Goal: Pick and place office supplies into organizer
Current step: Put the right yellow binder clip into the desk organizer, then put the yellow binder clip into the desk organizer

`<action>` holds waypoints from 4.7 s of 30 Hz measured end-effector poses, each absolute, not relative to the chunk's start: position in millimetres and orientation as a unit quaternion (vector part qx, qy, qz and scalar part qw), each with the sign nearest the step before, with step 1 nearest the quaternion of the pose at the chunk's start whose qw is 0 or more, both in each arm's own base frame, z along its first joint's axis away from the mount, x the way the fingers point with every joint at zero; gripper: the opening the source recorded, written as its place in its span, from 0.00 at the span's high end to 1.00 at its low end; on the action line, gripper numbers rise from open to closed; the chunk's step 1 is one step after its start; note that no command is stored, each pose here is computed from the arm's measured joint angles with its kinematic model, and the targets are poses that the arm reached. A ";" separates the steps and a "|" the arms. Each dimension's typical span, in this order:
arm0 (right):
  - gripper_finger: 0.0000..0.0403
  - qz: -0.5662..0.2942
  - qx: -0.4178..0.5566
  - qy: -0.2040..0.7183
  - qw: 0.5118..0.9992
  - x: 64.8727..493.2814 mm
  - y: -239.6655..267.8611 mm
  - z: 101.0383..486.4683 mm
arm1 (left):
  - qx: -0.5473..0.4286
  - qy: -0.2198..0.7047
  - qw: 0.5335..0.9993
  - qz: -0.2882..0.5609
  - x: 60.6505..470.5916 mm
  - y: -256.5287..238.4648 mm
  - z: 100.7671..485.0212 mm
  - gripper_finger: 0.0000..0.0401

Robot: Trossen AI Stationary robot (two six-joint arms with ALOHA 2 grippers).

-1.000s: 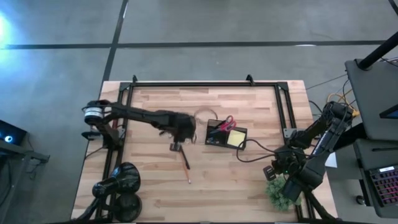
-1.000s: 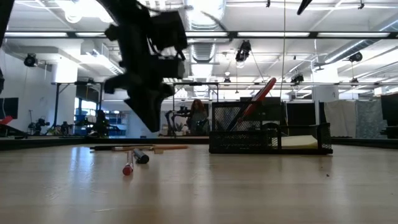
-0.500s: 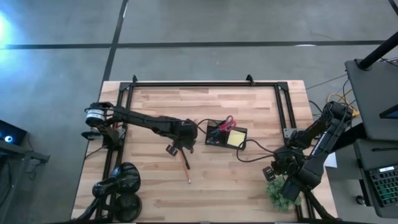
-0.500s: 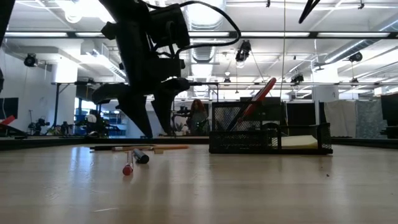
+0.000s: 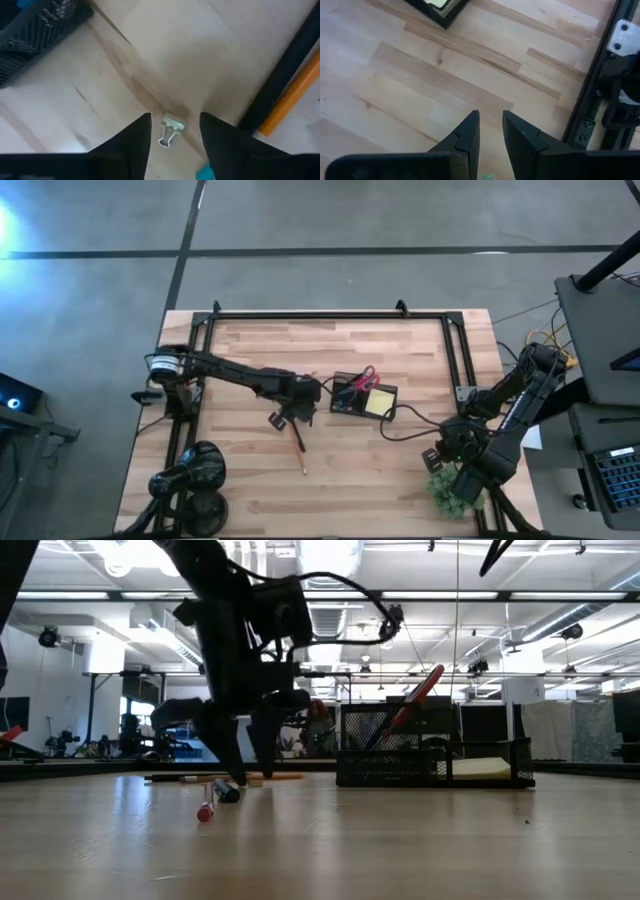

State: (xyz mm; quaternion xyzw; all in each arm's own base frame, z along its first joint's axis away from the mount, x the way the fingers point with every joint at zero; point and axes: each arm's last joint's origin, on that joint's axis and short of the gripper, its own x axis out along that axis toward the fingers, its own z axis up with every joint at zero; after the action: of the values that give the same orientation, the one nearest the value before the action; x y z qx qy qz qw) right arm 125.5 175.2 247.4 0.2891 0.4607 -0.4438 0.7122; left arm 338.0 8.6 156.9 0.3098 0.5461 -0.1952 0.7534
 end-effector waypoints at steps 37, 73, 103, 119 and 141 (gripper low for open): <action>0.81 -0.444 0.286 0.469 0.707 124.8 175.1 245.5 | 0.300 0.548 0.749 -0.219 343.9 9.1 160.7 0.79; 0.81 -0.446 0.289 0.469 0.705 124.7 175.2 245.5 | 0.296 0.552 0.748 -0.218 355.8 6.0 165.8 0.91; 0.81 -0.445 0.292 0.471 0.704 125.0 175.8 245.2 | 0.179 0.492 0.852 -0.003 441.8 1.6 189.4 0.74; 0.81 -0.444 0.279 0.472 0.709 124.3 174.4 243.4 | -0.132 0.594 0.750 0.260 335.5 63.5 241.2 0.63; 0.81 -0.443 0.286 0.481 0.701 123.7 174.8 244.0 | -0.259 0.645 0.707 0.130 317.6 62.6 159.8 0.63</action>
State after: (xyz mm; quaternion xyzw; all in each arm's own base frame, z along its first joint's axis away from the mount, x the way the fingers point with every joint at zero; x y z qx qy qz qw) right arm 123.7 174.8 244.0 0.2855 0.4813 -0.4428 0.7005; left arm 317.6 62.6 159.8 -0.2594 0.6454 0.1295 0.7066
